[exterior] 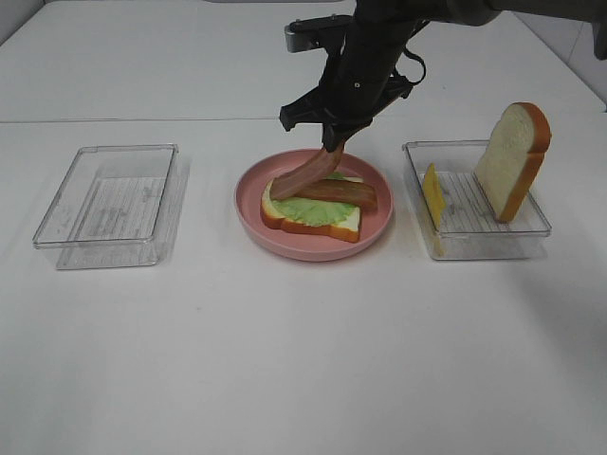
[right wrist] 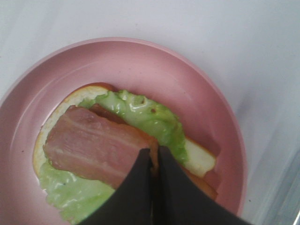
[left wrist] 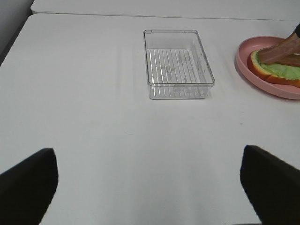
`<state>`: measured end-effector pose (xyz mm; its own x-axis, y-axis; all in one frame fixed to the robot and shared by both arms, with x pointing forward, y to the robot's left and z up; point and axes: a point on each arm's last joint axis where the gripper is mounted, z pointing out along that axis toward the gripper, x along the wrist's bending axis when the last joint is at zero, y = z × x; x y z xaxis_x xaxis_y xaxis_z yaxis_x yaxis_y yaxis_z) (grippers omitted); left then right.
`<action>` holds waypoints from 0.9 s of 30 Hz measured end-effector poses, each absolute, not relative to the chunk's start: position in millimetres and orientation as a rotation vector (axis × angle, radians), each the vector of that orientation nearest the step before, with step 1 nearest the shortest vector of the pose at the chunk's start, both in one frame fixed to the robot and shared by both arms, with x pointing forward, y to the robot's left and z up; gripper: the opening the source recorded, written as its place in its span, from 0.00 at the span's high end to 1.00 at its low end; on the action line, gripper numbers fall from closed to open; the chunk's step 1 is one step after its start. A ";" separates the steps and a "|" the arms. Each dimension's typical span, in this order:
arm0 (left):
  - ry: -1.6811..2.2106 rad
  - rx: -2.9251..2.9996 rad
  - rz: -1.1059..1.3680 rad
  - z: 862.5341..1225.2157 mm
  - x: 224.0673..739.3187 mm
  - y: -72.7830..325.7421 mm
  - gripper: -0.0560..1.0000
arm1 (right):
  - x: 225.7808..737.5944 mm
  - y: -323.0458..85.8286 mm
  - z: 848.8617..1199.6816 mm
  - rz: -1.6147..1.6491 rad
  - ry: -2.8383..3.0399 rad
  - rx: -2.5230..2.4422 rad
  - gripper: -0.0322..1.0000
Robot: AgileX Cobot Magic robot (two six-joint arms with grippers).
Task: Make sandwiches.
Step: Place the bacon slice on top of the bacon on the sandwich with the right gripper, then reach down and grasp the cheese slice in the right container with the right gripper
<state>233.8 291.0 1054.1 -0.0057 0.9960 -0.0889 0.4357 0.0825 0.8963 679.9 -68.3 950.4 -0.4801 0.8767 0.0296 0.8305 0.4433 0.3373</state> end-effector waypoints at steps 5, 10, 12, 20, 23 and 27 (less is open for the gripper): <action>1.560 1.467 0.884 1054.1 233.8 291.0 0.01 | 680.4 -70.1 950.2 0.440 2.534 1.498 0.97; 1.560 1.467 0.884 1054.1 233.8 291.0 0.01 | 680.0 -69.8 950.1 0.443 2.537 1.504 0.95; 1.560 1.467 0.884 1054.1 233.8 291.0 0.01 | 679.6 -69.1 950.1 0.451 2.540 1.514 0.84; 1.560 1.467 0.884 1054.1 233.8 291.0 0.01 | 678.7 -69.0 949.9 0.446 2.546 1.522 0.10; 1.560 1.467 0.884 1054.1 233.8 291.0 0.01 | 677.1 -69.5 953.7 0.441 2.552 1.526 0.04; 1.560 1.467 0.884 1054.1 233.8 291.0 0.01 | 673.8 -71.0 972.0 0.425 2.564 1.529 0.02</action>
